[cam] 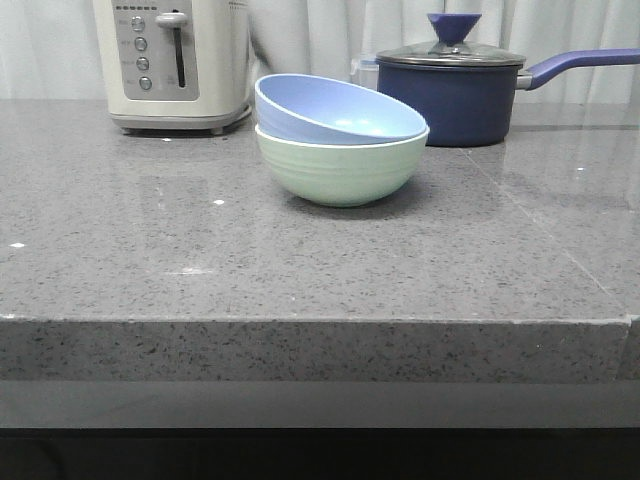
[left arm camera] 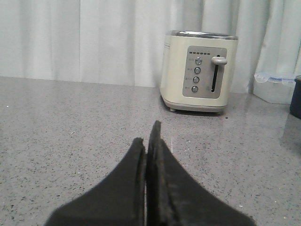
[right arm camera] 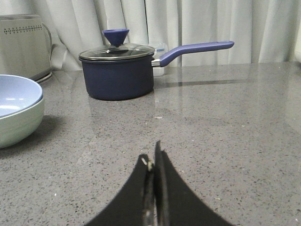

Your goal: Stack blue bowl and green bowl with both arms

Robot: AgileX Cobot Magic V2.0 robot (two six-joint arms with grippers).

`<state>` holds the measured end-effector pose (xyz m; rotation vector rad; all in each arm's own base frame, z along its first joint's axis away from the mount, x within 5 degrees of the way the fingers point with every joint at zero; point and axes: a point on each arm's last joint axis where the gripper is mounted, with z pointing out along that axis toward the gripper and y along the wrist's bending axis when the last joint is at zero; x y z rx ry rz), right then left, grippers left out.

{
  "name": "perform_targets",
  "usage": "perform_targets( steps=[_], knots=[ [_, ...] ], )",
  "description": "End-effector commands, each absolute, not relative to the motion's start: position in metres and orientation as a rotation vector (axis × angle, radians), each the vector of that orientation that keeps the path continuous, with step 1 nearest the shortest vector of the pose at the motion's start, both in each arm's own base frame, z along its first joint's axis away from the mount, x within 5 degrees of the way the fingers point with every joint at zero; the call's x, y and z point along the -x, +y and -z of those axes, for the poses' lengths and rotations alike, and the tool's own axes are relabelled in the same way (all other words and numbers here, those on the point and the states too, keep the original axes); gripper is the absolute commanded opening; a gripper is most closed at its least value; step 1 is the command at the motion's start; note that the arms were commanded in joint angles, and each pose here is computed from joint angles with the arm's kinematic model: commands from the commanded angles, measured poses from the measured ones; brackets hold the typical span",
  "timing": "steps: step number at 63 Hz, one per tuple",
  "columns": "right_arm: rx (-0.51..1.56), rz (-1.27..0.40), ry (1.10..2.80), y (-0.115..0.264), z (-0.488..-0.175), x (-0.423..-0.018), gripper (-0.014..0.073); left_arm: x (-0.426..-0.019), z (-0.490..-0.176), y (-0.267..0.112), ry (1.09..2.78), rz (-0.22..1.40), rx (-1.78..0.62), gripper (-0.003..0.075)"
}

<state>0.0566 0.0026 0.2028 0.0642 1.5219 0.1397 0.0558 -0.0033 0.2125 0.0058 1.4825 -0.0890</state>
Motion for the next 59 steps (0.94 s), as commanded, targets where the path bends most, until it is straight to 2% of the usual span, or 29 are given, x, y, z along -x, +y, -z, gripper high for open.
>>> perform_targets(
  steps=[1, 59],
  knots=[
    [-0.08, -0.129, 1.415, 0.0011, -0.2154, -0.0535, -0.0054, -0.0537, -0.2179, -0.0034, 1.395, 0.097, -0.003, -0.002],
    [-0.089, -0.119, 1.414, 0.0005, -0.2154, -0.0535, -0.0054, -0.0537, -0.2179, -0.0034, 1.395, 0.097, -0.003, -0.002]
  ],
)
